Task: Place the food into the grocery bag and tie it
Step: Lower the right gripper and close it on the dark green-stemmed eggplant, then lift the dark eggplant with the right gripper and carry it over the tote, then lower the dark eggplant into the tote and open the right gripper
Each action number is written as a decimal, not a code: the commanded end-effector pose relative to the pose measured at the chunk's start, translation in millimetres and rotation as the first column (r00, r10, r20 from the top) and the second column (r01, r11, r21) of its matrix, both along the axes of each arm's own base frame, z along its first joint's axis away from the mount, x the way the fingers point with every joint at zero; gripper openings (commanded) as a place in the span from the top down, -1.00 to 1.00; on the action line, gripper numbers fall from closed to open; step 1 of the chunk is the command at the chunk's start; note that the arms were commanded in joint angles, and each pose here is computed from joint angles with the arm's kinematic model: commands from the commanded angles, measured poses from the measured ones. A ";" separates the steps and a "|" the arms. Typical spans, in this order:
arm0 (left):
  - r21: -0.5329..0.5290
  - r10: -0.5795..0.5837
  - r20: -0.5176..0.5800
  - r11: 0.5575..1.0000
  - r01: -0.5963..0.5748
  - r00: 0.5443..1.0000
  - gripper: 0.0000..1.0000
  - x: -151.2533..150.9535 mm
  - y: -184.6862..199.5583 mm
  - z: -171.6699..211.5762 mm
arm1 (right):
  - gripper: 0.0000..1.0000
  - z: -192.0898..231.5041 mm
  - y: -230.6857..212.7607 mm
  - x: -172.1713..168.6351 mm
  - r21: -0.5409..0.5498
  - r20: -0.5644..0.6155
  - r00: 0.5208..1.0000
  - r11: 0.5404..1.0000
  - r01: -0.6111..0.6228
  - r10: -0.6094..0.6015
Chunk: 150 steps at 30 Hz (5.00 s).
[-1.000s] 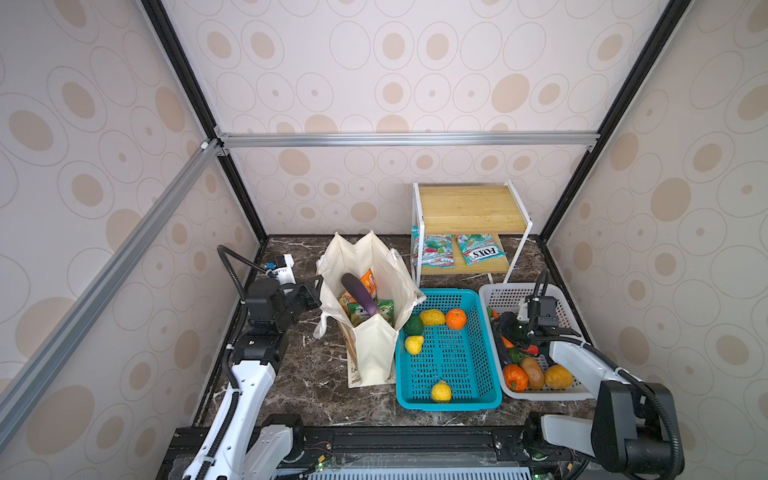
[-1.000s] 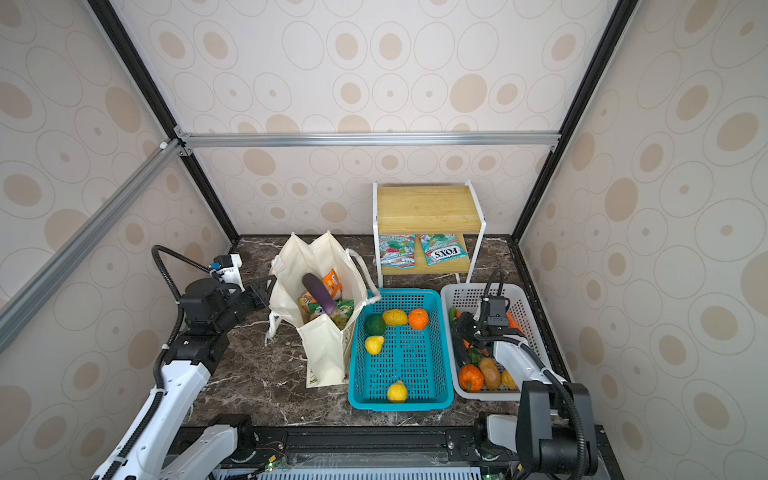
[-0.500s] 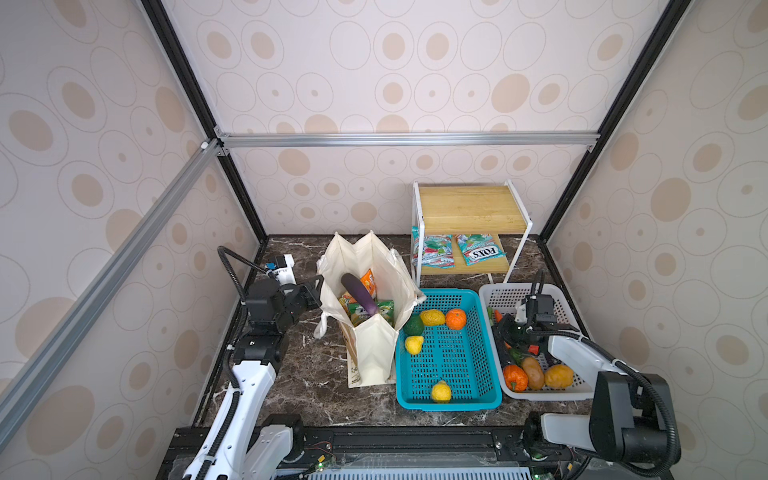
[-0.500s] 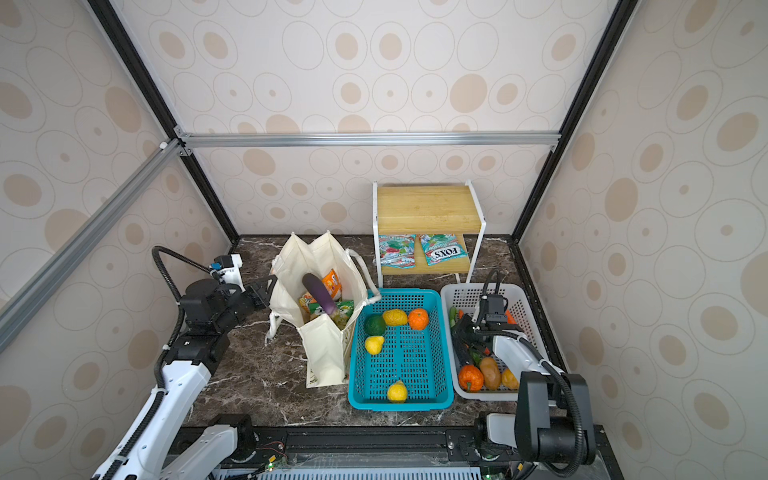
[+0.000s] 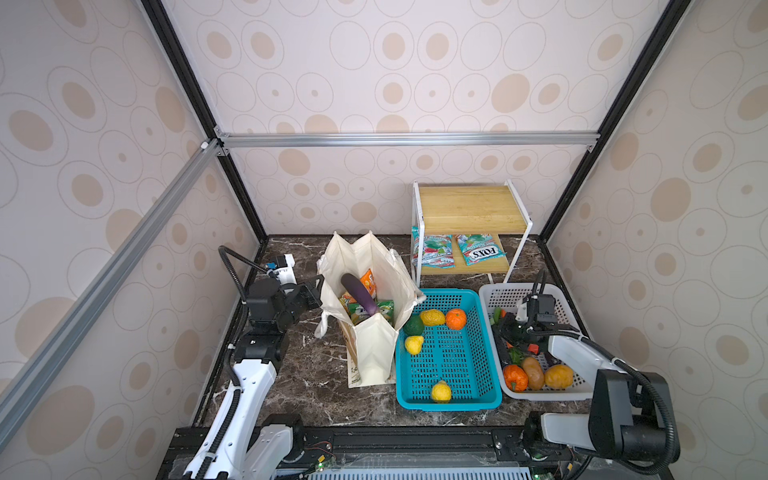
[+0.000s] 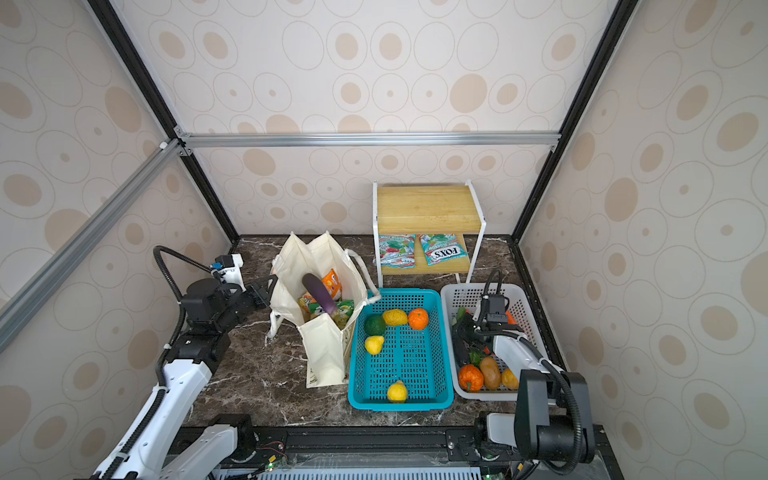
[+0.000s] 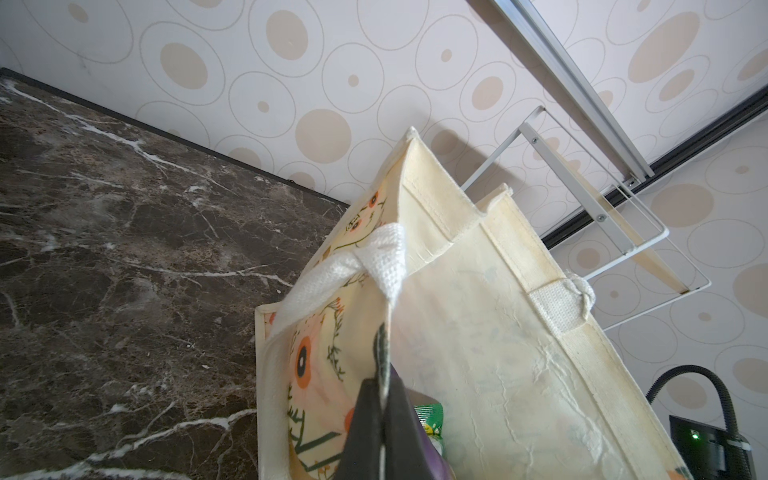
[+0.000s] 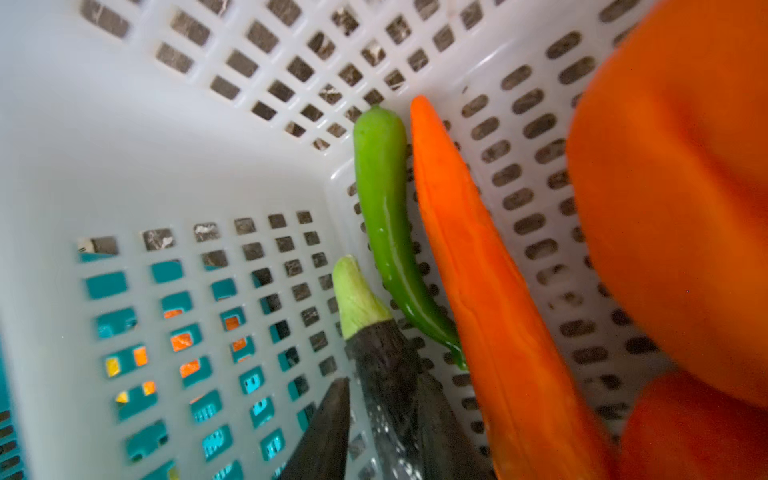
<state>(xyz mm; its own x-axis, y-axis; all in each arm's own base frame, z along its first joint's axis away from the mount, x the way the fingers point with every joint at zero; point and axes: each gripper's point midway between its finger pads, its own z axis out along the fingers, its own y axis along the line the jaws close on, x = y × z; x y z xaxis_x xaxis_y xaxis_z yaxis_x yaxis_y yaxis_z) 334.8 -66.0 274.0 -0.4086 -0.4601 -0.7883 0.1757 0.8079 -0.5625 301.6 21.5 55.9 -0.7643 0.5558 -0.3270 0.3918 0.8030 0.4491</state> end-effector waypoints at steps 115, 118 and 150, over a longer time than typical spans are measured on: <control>-0.073 -0.059 0.001 0.996 0.059 0.998 1.00 -3.6 -11.8 -0.3 | 0.60 343.7 209.8 12.2 -0.108 0.712 0.573 0.869 -0.483 0.407; -0.074 -0.058 0.007 0.996 0.059 0.998 1.00 -4.2 -11.5 3.1 | 0.61 349.0 263.0 15.3 -0.138 0.713 0.519 0.821 -0.554 0.471; -0.043 -0.030 0.050 0.999 0.032 0.998 1.00 -6.3 -6.0 22.8 | 0.32 119.2 427.2 43.2 -0.212 0.210 0.581 0.617 -0.758 0.786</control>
